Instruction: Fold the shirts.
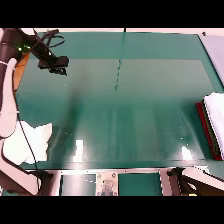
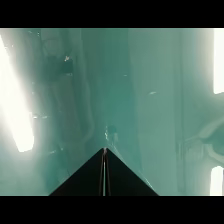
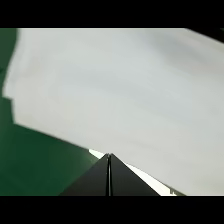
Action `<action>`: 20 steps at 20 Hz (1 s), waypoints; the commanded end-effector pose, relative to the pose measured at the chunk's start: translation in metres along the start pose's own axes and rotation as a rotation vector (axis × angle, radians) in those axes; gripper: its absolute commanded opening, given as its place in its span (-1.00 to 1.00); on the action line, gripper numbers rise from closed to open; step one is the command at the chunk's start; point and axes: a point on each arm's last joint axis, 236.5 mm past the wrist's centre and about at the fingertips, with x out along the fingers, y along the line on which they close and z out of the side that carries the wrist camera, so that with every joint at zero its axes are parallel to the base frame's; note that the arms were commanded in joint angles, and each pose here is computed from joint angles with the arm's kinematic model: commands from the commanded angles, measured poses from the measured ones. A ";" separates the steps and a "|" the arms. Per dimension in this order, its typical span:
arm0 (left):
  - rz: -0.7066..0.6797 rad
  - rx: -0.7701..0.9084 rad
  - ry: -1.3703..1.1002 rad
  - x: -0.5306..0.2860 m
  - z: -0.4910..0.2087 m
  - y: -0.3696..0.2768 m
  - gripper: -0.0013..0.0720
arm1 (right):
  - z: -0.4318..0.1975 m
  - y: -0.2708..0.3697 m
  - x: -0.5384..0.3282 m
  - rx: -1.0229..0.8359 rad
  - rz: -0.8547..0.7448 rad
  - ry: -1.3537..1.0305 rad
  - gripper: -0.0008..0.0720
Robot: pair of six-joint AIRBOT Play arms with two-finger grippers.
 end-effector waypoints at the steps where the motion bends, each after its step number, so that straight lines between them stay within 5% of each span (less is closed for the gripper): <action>1: -0.010 0.004 -0.020 -0.020 -0.020 -0.010 -0.89 | -0.046 0.098 0.015 -0.315 0.127 0.065 -0.94; 10: -0.037 0.026 0.111 0.033 -0.168 -0.059 -0.89 | -0.274 0.133 0.099 -0.753 0.197 0.358 -0.94; 20: -0.029 0.016 0.139 0.049 -0.189 -0.064 -0.89 | -0.303 0.147 0.099 -0.838 0.234 0.368 -0.94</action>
